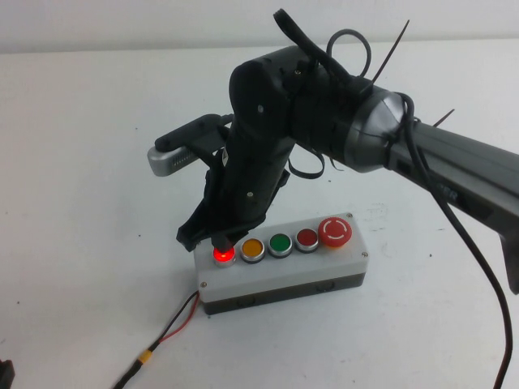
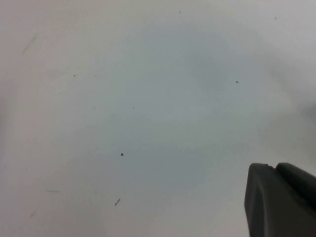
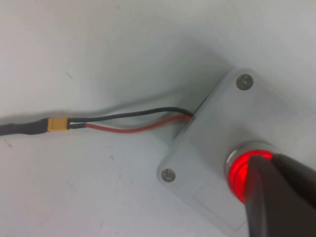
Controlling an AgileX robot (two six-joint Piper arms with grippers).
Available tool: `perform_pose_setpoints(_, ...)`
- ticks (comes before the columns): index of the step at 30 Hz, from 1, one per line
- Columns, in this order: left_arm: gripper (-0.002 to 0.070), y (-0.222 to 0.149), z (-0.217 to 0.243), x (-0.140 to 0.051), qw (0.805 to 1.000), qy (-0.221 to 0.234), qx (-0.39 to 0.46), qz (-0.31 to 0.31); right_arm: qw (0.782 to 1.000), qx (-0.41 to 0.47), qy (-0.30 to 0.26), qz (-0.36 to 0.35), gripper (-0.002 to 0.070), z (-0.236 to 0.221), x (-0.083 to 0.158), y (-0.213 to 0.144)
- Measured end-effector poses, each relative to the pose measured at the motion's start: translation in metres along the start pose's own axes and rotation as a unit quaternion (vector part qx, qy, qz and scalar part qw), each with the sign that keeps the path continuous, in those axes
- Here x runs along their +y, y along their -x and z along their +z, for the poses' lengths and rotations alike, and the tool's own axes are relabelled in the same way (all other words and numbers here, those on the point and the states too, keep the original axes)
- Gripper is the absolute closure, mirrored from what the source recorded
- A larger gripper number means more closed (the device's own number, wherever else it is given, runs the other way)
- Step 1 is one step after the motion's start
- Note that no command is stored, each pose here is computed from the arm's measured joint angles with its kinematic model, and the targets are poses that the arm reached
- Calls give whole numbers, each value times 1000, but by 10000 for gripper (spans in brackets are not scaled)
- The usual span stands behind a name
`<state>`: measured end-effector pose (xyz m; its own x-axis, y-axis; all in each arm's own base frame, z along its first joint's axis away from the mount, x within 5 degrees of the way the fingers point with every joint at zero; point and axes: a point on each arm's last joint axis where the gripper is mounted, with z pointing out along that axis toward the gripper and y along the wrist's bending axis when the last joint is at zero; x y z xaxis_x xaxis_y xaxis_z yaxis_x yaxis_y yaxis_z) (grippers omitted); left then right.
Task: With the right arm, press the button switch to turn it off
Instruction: Press the button to turn off
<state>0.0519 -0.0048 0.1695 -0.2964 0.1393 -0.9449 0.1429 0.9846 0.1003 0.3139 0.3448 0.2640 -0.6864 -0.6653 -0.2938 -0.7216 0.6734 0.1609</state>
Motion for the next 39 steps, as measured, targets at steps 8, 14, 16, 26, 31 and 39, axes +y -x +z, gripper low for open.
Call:
perform_pose_setpoints(8, 677, 0, 0, 0, 1000, 0, 0, 0, 1000, 2, 2, 1, 692, 2, 0, 0)
perform_pose_setpoints(14, 677, 0, 0, 0, 1000, 0, 0, 0, 1000, -1, 16, 7, 692, 7, 2, 2)
perform_pose_setpoints(16, 677, 0, 0, 0, 1000, 0, 0, 0, 1000, -2, 19, 8, 692, 7, 2, 3)
perform_pose_setpoints(26, 677, 0, 0, 0, 1000, 0, 0, 0, 1000, -28, 7, -2, 692, -26, 5, 0)
perform_pose_setpoints(31, 677, 0, 0, 0, 1000, 0, 0, 0, 997, -82, 1, -14, 692, -79, 12, -6)
perform_pose_setpoints(39, 677, 0, 0, 0, 1000, 0, 0, 0, 993, -115, -17, -23, 692, -118, 15, -17)
